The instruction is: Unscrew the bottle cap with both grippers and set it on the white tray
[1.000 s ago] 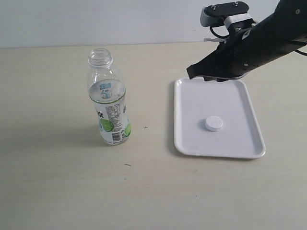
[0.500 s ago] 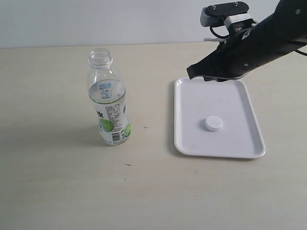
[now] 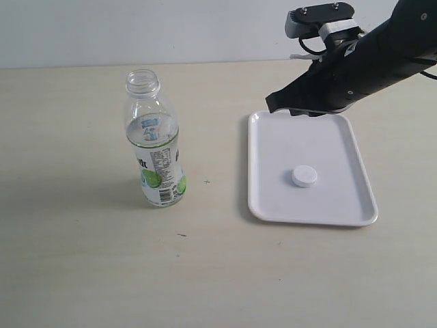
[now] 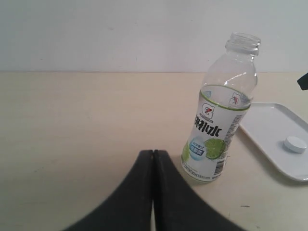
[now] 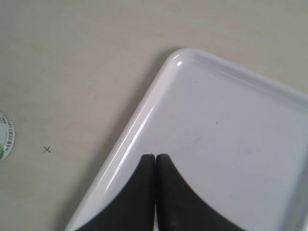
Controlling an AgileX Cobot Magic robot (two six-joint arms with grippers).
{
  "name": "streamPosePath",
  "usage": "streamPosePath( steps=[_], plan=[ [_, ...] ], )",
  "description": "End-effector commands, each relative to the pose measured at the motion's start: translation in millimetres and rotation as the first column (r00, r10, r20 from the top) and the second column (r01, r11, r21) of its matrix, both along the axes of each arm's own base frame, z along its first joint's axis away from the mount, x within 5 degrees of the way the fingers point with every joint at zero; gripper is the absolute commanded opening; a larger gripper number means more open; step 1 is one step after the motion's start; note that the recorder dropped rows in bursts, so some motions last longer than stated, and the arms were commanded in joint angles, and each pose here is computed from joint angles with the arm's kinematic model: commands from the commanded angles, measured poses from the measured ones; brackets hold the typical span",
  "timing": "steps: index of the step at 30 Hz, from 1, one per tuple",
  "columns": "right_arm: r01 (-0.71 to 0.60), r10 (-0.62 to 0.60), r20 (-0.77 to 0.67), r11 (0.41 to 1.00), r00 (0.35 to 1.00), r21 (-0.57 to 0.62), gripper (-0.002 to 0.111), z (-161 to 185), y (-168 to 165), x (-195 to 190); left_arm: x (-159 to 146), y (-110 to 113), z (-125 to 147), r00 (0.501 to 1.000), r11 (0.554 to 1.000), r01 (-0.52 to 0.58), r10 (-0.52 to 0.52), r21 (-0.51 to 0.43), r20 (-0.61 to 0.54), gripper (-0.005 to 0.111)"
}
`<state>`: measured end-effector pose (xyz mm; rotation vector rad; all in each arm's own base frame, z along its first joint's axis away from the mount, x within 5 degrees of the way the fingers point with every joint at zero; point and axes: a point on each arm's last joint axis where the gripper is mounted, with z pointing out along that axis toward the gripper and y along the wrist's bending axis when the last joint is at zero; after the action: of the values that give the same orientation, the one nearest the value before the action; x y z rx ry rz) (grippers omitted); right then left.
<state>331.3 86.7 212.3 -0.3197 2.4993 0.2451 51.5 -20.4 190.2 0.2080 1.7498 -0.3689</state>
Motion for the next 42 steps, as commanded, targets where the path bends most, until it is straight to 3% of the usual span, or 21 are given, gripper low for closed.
streamPosePath(
  steps=[1,7,14,37,42],
  plan=[
    [0.003,-0.003,0.012,1.000,1.000,0.001,0.000,2.1,-1.2,-0.3,-0.1,1.0,-1.0,1.000,1.000,-0.010,0.010,0.026,0.009,0.000],
    [0.005,-0.005,0.013,1.000,1.000,0.002,0.000,2.2,-1.2,-0.2,0.1,6.9,-8.5,0.992,0.991,-0.106,0.112,0.083,-0.059,0.000],
    [0.004,-0.004,0.013,1.000,1.000,0.001,0.000,2.2,-1.2,-0.2,1.1,11.4,-8.5,0.979,0.978,-0.191,0.197,0.083,-0.059,0.000],
    [0.004,-0.004,0.025,1.000,1.000,0.000,0.000,3.4,-1.4,0.3,1.1,11.3,-8.5,0.979,0.978,-0.191,0.196,0.084,-0.059,0.000],
    [0.012,-0.016,0.150,1.000,0.989,0.024,0.000,38.0,-5.4,-13.2,1.1,11.3,-8.5,0.979,0.978,-0.191,0.196,0.084,-0.059,0.000]
  ],
)
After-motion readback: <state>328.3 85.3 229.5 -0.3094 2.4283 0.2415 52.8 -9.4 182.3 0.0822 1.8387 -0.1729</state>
